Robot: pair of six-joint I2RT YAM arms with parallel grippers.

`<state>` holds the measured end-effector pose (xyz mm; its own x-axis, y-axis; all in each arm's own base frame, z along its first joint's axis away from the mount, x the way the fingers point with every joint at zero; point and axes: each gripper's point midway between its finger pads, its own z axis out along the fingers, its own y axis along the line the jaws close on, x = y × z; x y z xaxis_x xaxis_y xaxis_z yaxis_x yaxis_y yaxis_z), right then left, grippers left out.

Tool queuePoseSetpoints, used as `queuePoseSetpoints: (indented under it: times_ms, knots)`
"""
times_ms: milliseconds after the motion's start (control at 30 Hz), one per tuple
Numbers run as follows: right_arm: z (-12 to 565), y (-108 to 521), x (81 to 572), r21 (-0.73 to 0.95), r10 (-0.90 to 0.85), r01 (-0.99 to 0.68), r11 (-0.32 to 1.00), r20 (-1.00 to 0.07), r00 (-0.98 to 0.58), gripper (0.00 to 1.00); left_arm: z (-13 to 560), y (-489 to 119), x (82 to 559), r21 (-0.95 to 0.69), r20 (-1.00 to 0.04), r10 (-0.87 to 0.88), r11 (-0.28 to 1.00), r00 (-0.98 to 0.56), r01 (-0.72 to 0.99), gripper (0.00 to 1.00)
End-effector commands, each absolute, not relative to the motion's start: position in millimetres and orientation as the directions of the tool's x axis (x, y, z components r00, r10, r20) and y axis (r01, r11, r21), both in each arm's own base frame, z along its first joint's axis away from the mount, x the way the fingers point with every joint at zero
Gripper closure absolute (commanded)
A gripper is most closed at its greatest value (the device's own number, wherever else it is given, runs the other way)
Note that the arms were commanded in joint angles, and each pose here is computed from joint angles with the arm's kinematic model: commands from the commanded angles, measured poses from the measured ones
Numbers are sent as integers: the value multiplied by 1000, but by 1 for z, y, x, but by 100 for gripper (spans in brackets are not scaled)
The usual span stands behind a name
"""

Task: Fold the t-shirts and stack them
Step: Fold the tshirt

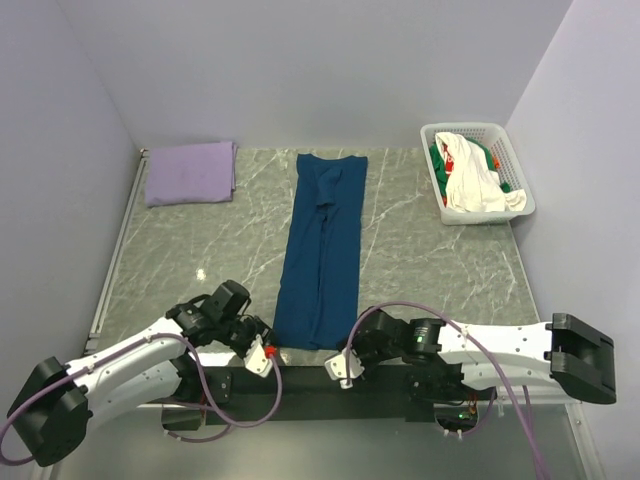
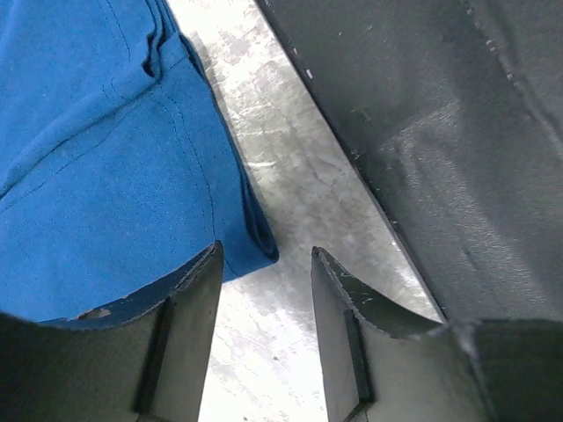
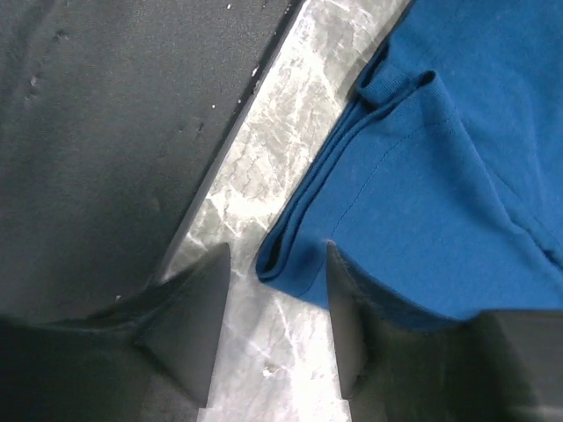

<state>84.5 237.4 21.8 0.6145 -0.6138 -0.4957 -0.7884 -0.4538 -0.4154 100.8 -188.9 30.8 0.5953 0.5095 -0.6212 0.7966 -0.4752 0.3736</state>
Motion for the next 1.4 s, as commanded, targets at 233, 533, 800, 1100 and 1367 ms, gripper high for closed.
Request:
queuePoseSetpoints:
  times_ms: [233,533,800,1100,1367]
  knots:
    - [10,229,85,-410,-635,-773,-484,-443,633,77,15,-192,108,423,-548,478,-550,687,720,53]
    - [24,234,84,-390,-660,-818,-422,-487,572,100,18,-195,107,379,-568,495,-551,657,743,85]
    - [56,244,78,-369,-639,-838,-402,-542,546,100,73,-210,88,396,-683,401,-499,611,771,99]
    - [81,236,112,-513,-618,-803,-302,-537,575,100,108,-221,132,391,-736,455,-317,501,864,99]
    - [91,229,177,-610,-646,-755,-240,-480,593,100,116,-219,202,415,-744,473,-225,472,881,99]
